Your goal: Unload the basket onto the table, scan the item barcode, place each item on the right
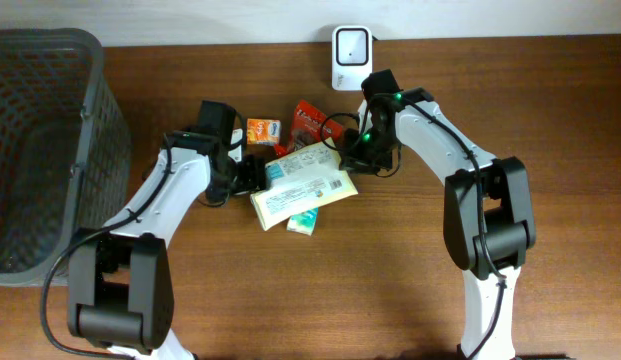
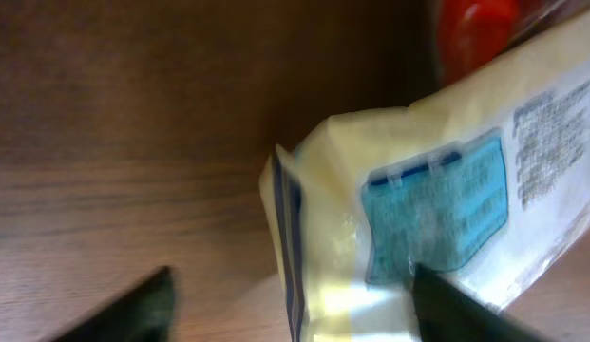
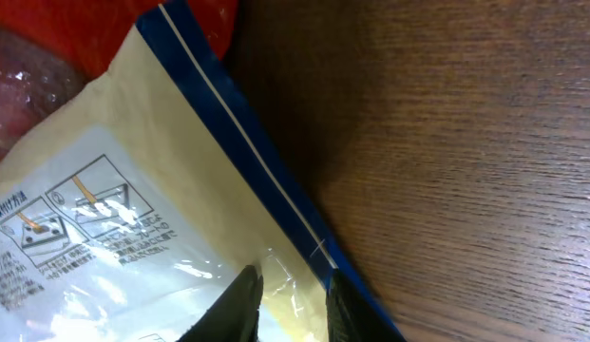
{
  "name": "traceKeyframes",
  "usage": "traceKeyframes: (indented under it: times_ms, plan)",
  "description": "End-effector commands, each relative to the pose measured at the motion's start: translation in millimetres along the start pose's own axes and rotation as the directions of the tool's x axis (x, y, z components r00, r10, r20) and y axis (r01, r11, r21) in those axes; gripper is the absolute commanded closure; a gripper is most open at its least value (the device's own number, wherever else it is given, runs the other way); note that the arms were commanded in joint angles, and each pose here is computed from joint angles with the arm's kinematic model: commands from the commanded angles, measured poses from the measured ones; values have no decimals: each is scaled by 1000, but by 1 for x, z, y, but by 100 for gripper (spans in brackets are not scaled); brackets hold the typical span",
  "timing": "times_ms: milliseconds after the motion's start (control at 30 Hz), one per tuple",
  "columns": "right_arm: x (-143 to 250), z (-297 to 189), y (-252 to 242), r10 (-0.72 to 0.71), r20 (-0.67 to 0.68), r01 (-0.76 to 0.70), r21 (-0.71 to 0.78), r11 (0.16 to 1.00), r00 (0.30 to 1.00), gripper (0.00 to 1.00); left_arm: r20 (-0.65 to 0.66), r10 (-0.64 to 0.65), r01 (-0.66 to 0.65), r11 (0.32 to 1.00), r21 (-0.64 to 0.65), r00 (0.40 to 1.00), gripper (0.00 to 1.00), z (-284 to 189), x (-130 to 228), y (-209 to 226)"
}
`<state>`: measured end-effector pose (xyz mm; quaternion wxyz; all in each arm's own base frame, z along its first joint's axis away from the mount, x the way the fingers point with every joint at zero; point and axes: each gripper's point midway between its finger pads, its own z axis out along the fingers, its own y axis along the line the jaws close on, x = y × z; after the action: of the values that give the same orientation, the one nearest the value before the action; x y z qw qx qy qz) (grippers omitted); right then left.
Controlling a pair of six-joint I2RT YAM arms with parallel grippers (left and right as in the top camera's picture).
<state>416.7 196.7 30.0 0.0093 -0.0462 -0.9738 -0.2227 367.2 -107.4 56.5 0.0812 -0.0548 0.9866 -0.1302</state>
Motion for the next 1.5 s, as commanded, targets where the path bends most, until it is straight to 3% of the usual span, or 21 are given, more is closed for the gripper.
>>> traceKeyframes:
  times_ms: [0,200,300,433,467,567,600,633,800,1033,1133,1233,1367,1467]
  plan:
    - [5,-6,7,-63,-14,62,-8,998,998,72,-4,35,-35,998,43,999,3,6,3,-16]
    - [2,-67,16,-122,28,120,61,991,992,71,16,74,-75,996,58,997,1,12,3,-30]
    - [-2,-109,7,-99,71,89,127,988,993,64,15,74,-74,995,59,997,0,15,2,-30]
    - [0,-166,-12,-75,95,58,172,983,993,55,-32,76,-70,985,159,997,13,25,9,-45]
    - [2,-173,-16,-57,93,40,173,984,994,55,-42,77,-68,980,189,996,21,28,10,-49]
    - [7,-186,-33,-23,75,9,180,984,997,55,-49,80,-68,973,223,996,60,33,9,-54]
    - [11,-188,-39,-29,55,18,186,982,998,55,-44,82,-70,972,225,996,83,32,8,-55]
    - [14,-189,-42,-42,41,33,189,981,998,55,-36,84,-74,971,227,996,100,30,6,-56]
    - [19,-190,-48,-49,16,45,207,977,999,57,28,124,-127,961,247,992,100,1,-15,-72]
    - [22,-208,-58,-41,47,27,255,967,998,62,264,182,-230,959,167,947,100,-97,-69,-94]
    - [31,-236,-68,-23,87,-4,295,955,996,62,393,220,-303,939,163,893,100,-145,-92,-116]
    - [35,-266,-72,-17,171,-33,287,957,985,62,485,287,-362,930,67,826,100,-168,-109,-122]
    - [50,-314,-78,-2,305,-85,271,959,952,61,560,406,-471,881,-32,722,100,-173,-119,-147]
    - [63,-340,-82,4,378,-112,264,958,926,61,602,412,-475,878,-61,684,100,-176,-127,-159]
